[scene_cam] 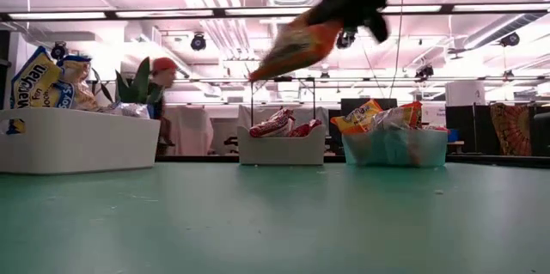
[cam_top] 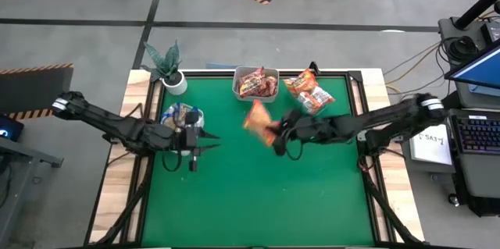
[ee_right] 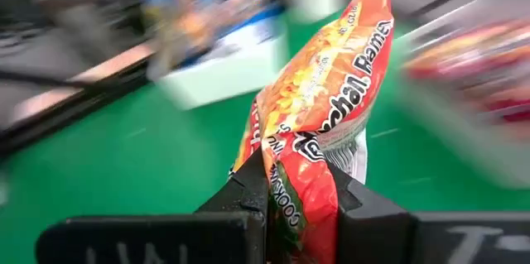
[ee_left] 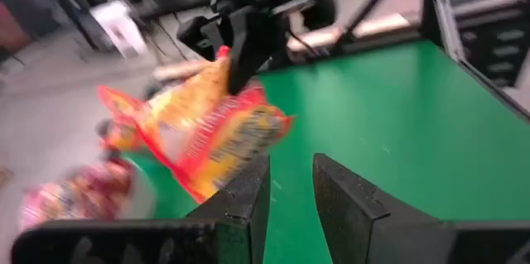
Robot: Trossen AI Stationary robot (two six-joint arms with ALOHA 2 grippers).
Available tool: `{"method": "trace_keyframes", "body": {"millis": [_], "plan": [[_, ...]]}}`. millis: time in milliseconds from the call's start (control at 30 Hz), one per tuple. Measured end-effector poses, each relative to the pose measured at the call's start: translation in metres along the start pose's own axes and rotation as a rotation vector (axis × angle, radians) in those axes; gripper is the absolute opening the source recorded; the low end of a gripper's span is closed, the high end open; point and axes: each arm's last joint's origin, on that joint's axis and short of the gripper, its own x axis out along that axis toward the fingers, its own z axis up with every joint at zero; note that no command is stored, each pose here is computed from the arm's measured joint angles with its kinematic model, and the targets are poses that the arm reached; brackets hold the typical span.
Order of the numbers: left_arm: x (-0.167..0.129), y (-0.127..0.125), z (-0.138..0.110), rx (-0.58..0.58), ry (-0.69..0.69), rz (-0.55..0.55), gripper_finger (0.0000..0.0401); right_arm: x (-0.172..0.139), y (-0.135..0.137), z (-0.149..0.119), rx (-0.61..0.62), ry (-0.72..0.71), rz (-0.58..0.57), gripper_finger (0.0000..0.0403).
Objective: Sort Maruchan noodles
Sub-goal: Put the orange noodle pack into the green bin
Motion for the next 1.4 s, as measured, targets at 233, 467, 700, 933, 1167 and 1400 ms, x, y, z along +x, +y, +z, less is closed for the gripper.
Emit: {"method": "trace_keyframes", "body": {"millis": [233, 467, 700, 933, 1167, 1400], "plan": [[-0.006, 0.007, 0.016, 0.112, -0.136, 0.104, 0.0077, -0.060, -0.044, 0.026, -0.155, -0.082, -0.483, 0.0034], [-0.005, 0.013, 0.020, 0.190, -0.170, 0.157, 0.0077, -0.083, -0.083, 0.024, -0.318, 0.015, -0.793, 0.0034], [-0.001, 0.020, 0.019, 0.200, -0.152, 0.195, 0.0077, -0.078, -0.113, -0.003, -0.411, 0.143, -0.893, 0.0034], [0.001, 0.024, 0.018, 0.199, -0.139, 0.216, 0.0077, -0.074, -0.133, -0.036, -0.412, 0.204, -0.900, 0.0034], [0.007, 0.027, 0.015, 0.201, -0.117, 0.232, 0.0077, -0.058, -0.140, -0.060, -0.359, 0.104, -0.815, 0.0033], [0.015, 0.025, 0.011, 0.208, -0.089, 0.228, 0.0077, -0.055, -0.153, -0.077, -0.312, 0.119, -0.844, 0.0033]]}}
